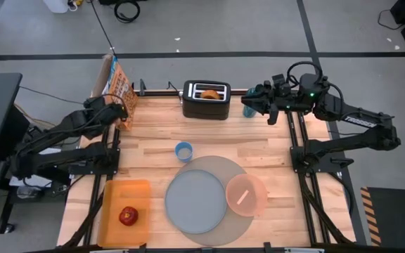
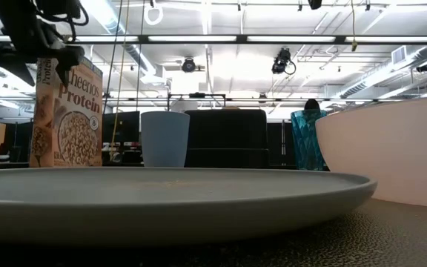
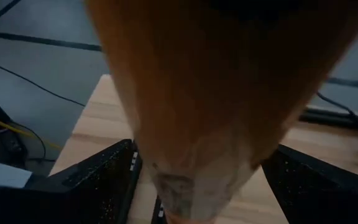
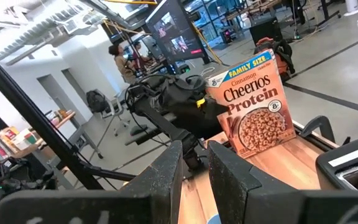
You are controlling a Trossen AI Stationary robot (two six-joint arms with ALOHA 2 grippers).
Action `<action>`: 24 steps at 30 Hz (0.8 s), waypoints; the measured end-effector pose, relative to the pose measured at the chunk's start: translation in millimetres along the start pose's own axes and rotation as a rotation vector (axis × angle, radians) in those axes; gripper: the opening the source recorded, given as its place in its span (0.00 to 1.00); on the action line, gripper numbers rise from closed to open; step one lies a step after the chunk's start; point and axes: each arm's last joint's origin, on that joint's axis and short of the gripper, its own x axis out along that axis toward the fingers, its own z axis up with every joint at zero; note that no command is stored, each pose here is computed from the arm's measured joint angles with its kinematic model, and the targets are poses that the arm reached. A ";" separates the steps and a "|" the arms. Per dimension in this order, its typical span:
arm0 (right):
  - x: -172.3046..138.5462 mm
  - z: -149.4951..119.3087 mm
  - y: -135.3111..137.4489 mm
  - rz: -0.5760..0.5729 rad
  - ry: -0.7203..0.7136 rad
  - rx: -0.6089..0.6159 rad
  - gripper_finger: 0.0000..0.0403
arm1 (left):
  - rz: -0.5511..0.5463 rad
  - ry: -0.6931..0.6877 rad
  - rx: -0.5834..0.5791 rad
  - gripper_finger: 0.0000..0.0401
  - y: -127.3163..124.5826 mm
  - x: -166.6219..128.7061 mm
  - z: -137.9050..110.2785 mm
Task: Arrange a breakfast setting
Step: Pour the cereal from the cereal box into the orange bowl
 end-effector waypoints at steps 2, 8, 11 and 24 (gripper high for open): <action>-0.8 0.4 0.4 0.002 -0.003 -0.009 0.20 | -0.012 -0.018 -0.020 0.89 -2.6 1.3 3.3; -4.1 1.8 1.8 0.007 -0.013 -0.026 0.20 | -0.133 -0.071 -0.087 0.89 -16.6 0.9 14.7; -5.9 2.5 2.5 0.009 -0.017 -0.029 0.20 | -0.151 -0.078 -0.121 0.87 -19.8 1.1 16.3; -8.1 3.3 3.4 0.012 -0.024 -0.060 0.20 | -0.085 0.016 -0.040 0.82 -26.3 8.5 3.6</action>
